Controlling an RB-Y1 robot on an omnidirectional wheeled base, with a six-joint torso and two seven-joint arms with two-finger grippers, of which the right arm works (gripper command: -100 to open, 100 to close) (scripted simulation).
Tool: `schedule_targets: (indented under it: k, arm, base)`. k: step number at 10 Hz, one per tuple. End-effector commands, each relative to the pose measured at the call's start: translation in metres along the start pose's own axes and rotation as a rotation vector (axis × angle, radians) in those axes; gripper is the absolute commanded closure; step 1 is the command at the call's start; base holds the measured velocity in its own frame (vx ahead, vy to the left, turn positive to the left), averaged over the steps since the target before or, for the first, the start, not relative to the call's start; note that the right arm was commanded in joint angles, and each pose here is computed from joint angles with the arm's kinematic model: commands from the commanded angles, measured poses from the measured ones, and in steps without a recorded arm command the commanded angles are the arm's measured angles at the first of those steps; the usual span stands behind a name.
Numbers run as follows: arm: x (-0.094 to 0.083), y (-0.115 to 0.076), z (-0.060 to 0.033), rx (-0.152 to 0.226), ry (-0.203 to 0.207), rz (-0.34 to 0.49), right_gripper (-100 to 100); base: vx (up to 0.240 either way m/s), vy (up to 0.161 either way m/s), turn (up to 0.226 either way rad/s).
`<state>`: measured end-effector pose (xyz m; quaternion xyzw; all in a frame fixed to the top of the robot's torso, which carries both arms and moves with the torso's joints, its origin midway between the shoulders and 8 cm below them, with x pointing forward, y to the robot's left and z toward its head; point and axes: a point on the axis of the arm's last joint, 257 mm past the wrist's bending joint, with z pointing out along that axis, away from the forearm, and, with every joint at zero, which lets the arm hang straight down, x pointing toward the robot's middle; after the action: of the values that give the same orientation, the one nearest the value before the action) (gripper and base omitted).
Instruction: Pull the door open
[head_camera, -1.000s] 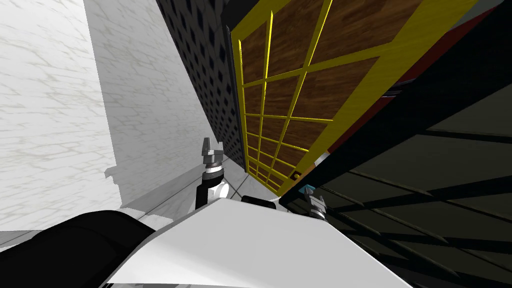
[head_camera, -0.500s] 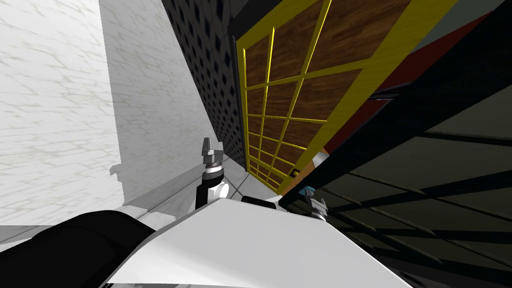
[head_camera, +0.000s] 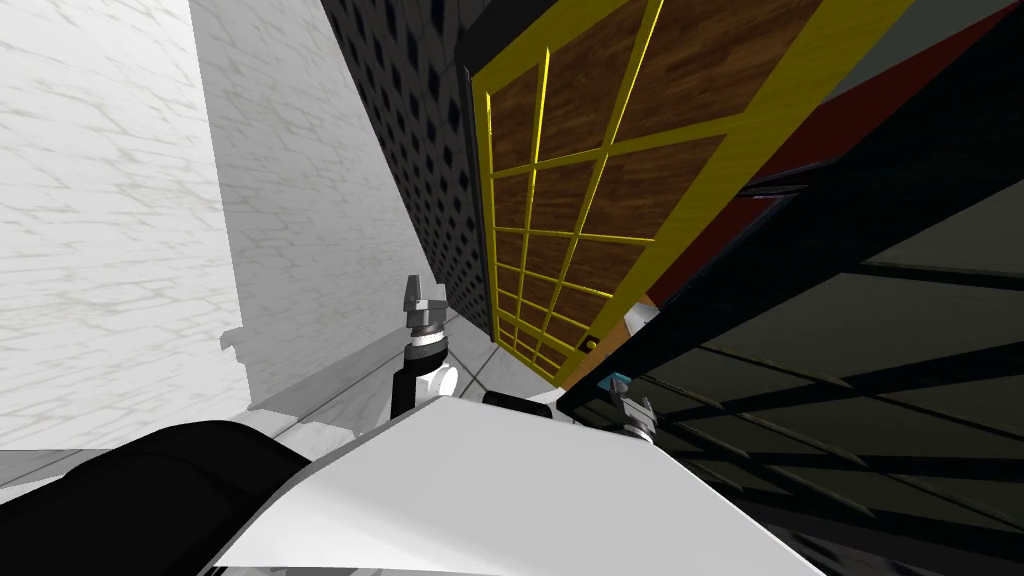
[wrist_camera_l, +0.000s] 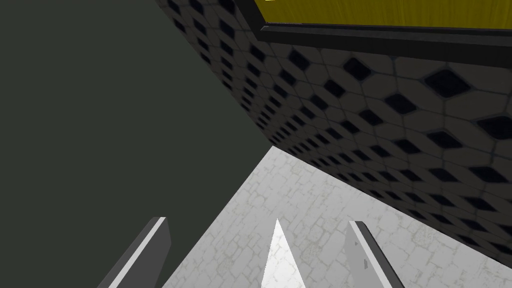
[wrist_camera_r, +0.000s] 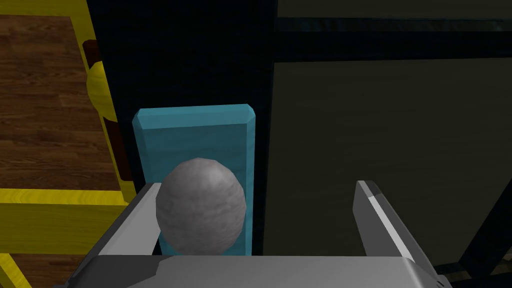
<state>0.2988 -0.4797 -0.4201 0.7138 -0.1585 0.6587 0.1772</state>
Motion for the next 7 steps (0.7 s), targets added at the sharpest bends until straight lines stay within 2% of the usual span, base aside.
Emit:
schedule_targets:
  k: [1, 3, 7]
  arm:
    - [-0.002, 0.022, 0.0011, -0.029, -0.001, -0.011, 100]
    - [-0.014, 0.033, -0.0061, -0.044, -0.032, -0.038, 100]
    - [-0.02, 0.046, -0.0139, -0.061, -0.051, -0.052, 100]
  base:
    - [-0.029, -0.001, -0.008]
    - [0.003, 0.008, 0.017]
    - [-0.038, 0.009, -0.015]
